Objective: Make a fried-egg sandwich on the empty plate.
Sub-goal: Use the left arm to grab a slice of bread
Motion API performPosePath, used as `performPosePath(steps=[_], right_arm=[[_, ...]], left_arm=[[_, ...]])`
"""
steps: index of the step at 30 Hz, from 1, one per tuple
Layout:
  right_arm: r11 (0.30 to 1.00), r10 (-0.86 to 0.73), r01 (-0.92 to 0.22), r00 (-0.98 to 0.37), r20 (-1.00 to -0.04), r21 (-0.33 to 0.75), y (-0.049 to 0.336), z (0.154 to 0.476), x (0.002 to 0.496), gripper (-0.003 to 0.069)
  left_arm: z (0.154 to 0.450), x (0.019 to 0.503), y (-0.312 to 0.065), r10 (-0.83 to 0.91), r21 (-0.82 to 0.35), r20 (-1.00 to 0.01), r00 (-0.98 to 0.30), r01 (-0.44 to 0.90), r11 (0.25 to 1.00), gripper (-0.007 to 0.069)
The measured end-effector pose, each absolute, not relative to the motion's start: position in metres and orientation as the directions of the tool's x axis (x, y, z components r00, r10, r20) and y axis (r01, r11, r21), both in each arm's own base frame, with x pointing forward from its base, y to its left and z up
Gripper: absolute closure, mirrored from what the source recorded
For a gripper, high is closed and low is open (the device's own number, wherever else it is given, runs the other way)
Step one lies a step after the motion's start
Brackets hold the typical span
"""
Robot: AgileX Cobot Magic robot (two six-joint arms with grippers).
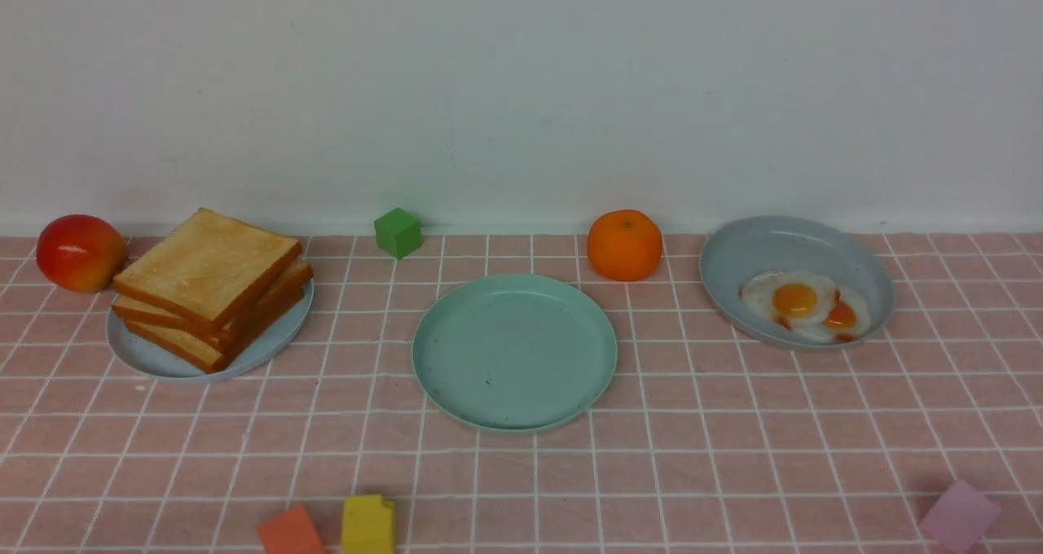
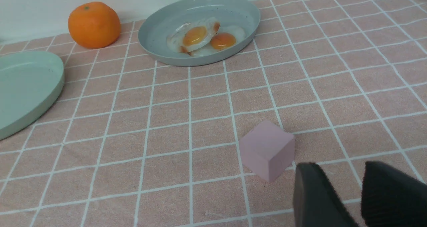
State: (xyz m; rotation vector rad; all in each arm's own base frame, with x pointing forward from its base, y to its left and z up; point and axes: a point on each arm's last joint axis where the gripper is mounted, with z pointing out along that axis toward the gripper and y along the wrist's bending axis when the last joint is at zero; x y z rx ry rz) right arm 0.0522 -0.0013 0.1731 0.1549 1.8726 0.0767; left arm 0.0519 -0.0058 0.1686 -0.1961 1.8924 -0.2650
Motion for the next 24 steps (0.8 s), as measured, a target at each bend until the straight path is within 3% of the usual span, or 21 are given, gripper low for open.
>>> performPosePath(steps=[16, 19, 22, 24], right_arm=[[0.989, 0.146, 0.068, -0.296, -0.944, 0.131, -0.001, 0.173, 0.052, 0.0418], [0.989, 0.146, 0.068, -0.296, -0.944, 0.131, -0.001, 0.173, 0.052, 0.0418], [0.989, 0.146, 0.068, -0.296, -0.944, 0.131, -0.001, 0.173, 0.052, 0.0418], [0.989, 0.146, 0.068, -0.296, -0.944, 0.131, -0.001, 0.173, 0.052, 0.0418]], left_arm=[[0.169, 0.052, -0.006, -0.264, -0.278, -0.908, -0.326, -0.005, 0.961, 0.0387], [0.173, 0.054, -0.006, -0.282, -0.295, -0.919, -0.275, 0.005, 0.955, 0.0387], [0.184, 0.056, -0.007, -0.446, -0.456, -0.879, -0.172, 0.024, 0.89, 0.0387], [0.193, 0.057, -0.006, -0.604, -0.609, -0.792, -0.09, 0.049, 0.792, 0.0387]])
